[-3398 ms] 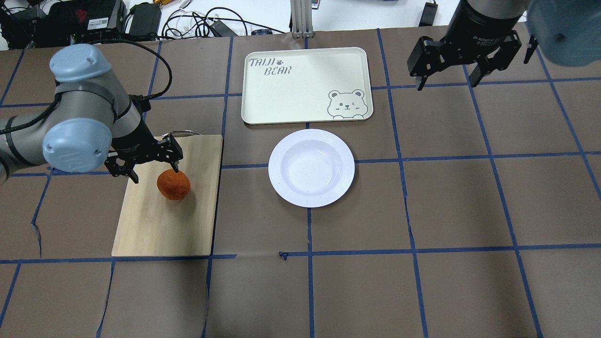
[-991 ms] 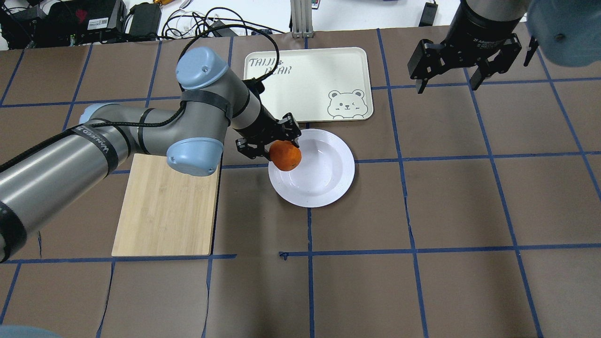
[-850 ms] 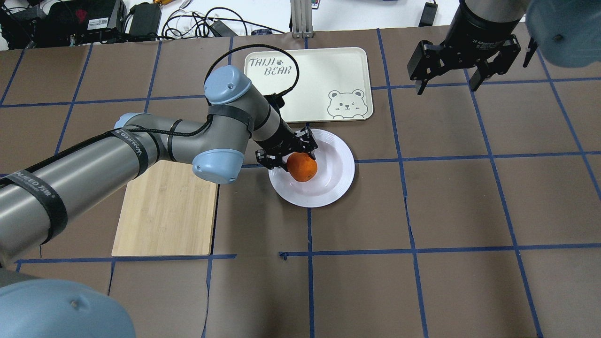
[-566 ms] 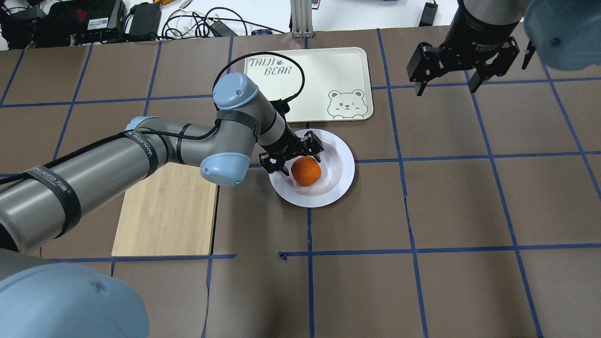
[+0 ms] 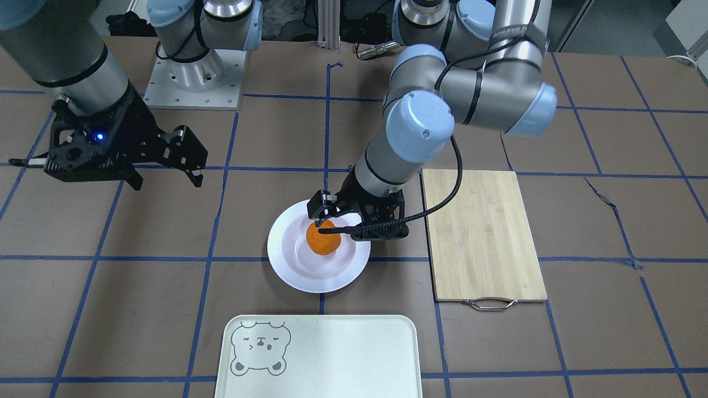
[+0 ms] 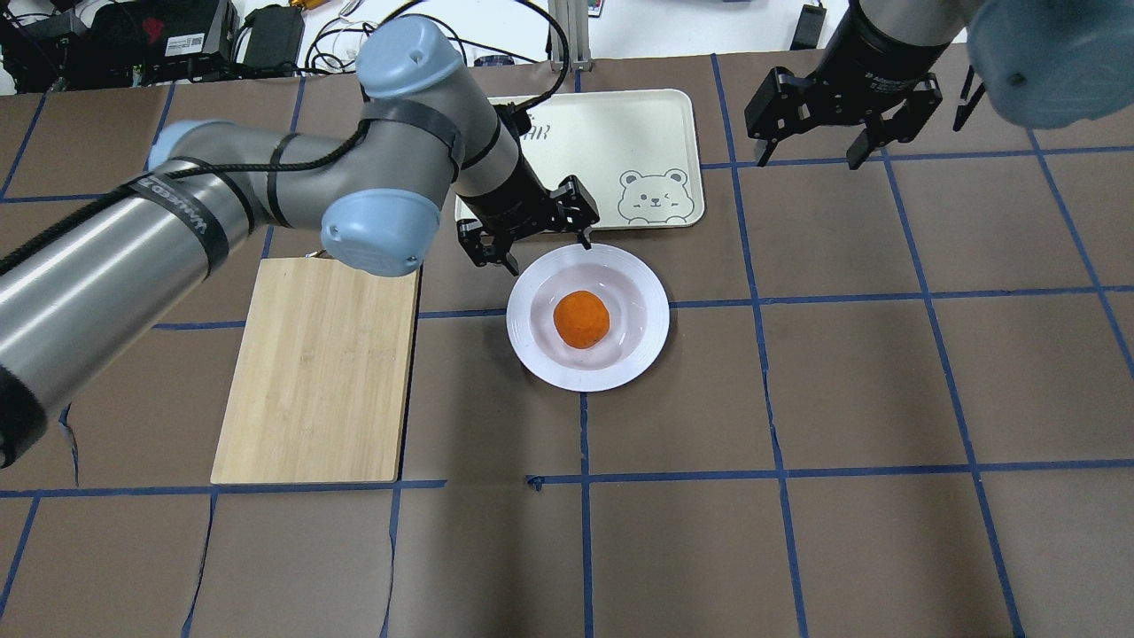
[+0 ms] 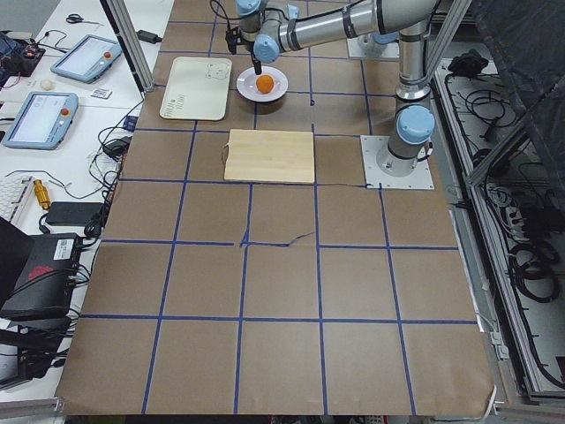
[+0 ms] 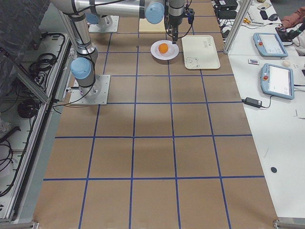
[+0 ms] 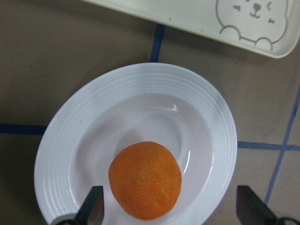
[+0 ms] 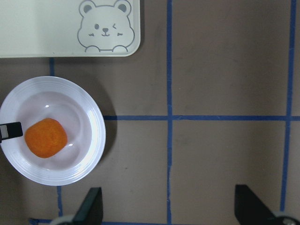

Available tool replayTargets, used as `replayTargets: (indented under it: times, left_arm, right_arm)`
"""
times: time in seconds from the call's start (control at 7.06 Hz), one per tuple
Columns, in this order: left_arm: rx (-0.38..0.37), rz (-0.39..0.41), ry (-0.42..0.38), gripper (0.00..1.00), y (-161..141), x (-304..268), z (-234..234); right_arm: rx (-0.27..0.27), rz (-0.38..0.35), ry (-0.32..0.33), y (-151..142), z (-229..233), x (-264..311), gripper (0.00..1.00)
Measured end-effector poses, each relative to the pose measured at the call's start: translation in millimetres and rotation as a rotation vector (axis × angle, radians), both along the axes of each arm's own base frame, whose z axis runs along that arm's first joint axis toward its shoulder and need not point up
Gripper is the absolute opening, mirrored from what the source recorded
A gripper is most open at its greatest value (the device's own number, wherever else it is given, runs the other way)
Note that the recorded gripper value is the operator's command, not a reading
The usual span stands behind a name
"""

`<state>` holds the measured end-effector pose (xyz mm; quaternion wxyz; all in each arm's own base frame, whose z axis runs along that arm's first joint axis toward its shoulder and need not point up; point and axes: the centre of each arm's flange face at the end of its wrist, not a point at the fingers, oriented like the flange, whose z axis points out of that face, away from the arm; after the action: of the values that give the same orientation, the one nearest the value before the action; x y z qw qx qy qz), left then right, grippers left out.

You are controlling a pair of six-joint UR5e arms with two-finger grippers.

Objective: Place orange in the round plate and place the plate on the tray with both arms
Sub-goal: 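Open and raise the left gripper while the right gripper reaches the plate rim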

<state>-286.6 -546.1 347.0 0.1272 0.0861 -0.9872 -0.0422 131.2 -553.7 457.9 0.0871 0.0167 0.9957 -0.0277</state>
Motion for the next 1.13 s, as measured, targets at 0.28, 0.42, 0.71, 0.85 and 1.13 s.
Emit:
replayTargets:
  times: [0.28, 0.42, 0.71, 0.85, 1.13]
  left_arm:
    - [0.058, -0.069, -0.110, 1.00, 30, 43, 85]
    - [0.063, -0.110, -0.150, 1.00, 54, 67, 120]
    - [0.009, -0.143, -0.193, 1.00, 87, 96, 157]
    - [-0.054, -0.160, -0.213, 1.00, 86, 106, 156]
    - [-0.161, -0.194, -0.247, 1.00, 77, 115, 156]
  right_arm:
    - [0.036, -0.056, -0.085, -22, -46, 6, 1.00]
    - [0.042, -0.072, -0.134, -23, -79, 5, 1.00]
    - [-0.007, -0.096, -0.320, -4, -147, 1, 1.00]
    - [-0.035, -0.097, -0.394, 16, -180, 2, 1.00]
    - [-0.091, -0.108, -0.514, 60, -232, -2, 1.00]
